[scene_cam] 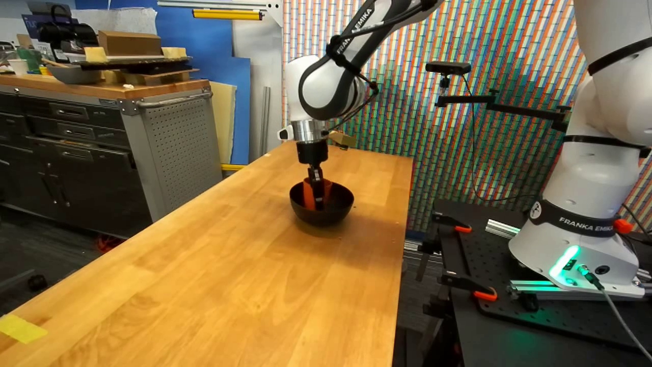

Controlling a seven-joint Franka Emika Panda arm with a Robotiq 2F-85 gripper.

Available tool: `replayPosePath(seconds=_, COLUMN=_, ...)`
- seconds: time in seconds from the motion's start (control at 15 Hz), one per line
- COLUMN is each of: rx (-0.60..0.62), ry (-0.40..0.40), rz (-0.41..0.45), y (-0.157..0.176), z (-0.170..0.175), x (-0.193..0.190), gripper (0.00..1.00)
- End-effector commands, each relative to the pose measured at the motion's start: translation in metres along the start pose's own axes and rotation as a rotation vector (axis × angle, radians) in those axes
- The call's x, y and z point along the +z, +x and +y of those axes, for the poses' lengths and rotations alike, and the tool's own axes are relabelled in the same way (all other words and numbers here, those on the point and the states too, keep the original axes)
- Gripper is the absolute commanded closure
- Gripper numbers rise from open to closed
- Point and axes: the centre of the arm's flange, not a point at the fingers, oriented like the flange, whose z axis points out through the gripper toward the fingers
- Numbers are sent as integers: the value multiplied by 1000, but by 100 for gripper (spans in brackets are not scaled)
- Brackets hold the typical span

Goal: Put the orange cup inside the black bowl

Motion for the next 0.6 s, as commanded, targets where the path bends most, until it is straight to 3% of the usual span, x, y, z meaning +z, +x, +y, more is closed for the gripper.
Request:
replayPosePath(seconds=0.0, rx=-15, ry=-7, rz=16, y=-24, z=-22, x=24, gripper=39)
replayPosePath(seconds=0.33, rx=-37, ry=-62, rz=40, y=-35, z=-46, x=14, gripper=1)
replayPosePath(seconds=0.53, rx=-45, ry=-123, rz=48, y=-39, z=-61, x=-4, gripper=0)
